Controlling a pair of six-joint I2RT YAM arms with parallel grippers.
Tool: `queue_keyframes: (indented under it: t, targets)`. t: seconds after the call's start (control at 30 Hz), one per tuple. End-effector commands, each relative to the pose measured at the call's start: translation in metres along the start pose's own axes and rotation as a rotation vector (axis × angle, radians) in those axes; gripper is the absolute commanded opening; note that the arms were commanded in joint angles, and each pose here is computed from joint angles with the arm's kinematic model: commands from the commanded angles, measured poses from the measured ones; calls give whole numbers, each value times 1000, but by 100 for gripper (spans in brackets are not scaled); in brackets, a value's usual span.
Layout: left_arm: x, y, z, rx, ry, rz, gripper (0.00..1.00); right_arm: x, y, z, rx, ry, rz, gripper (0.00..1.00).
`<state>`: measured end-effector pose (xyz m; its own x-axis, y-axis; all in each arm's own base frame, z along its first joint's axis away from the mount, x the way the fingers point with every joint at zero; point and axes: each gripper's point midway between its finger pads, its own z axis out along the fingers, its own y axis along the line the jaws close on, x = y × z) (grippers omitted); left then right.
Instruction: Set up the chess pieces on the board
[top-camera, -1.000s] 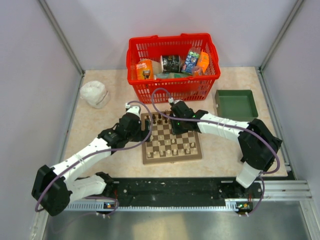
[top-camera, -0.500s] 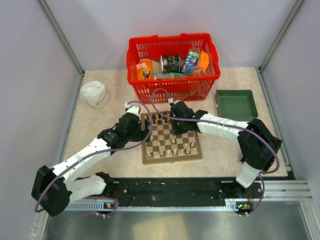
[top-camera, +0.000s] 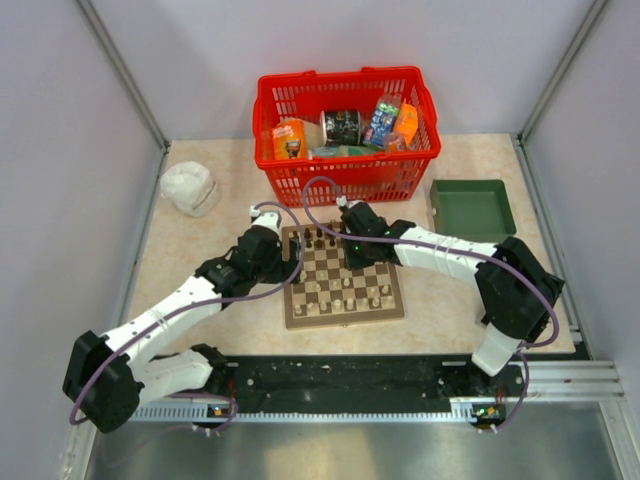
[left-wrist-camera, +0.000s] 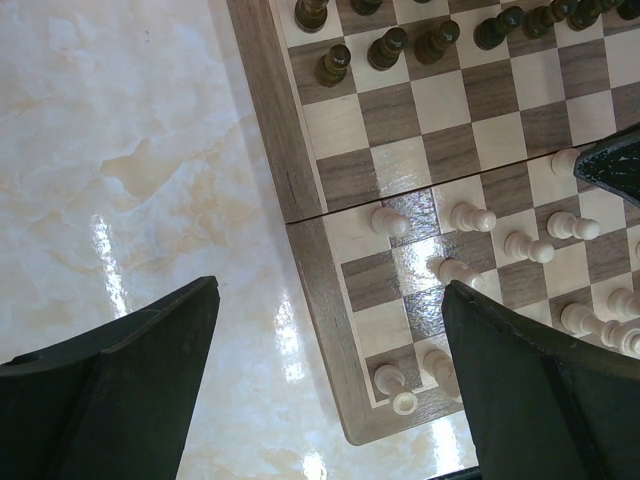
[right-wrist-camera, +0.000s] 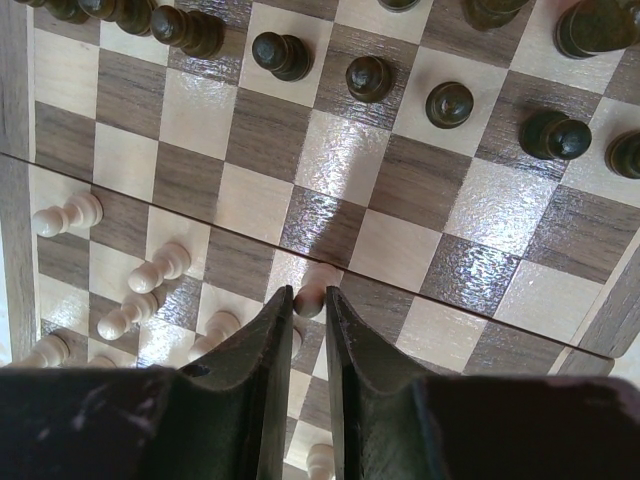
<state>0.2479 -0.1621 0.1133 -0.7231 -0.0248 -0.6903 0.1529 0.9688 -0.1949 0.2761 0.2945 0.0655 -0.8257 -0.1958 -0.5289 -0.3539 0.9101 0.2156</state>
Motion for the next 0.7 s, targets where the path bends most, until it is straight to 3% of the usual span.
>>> queue_keyframes:
  t: [0.0,0.27,0.67]
  targets:
    - [-6,2,-2,-1,-31,-5,99,-16,12,-16,-33,-52,-14,18]
    - [-8,0,-2,6,-34,-7,99,-17,8,-45,-42,-90,2,18]
    - [-10,-5,0,25,-35,-12,99,24,-2,-57,-54,-18,25,19]
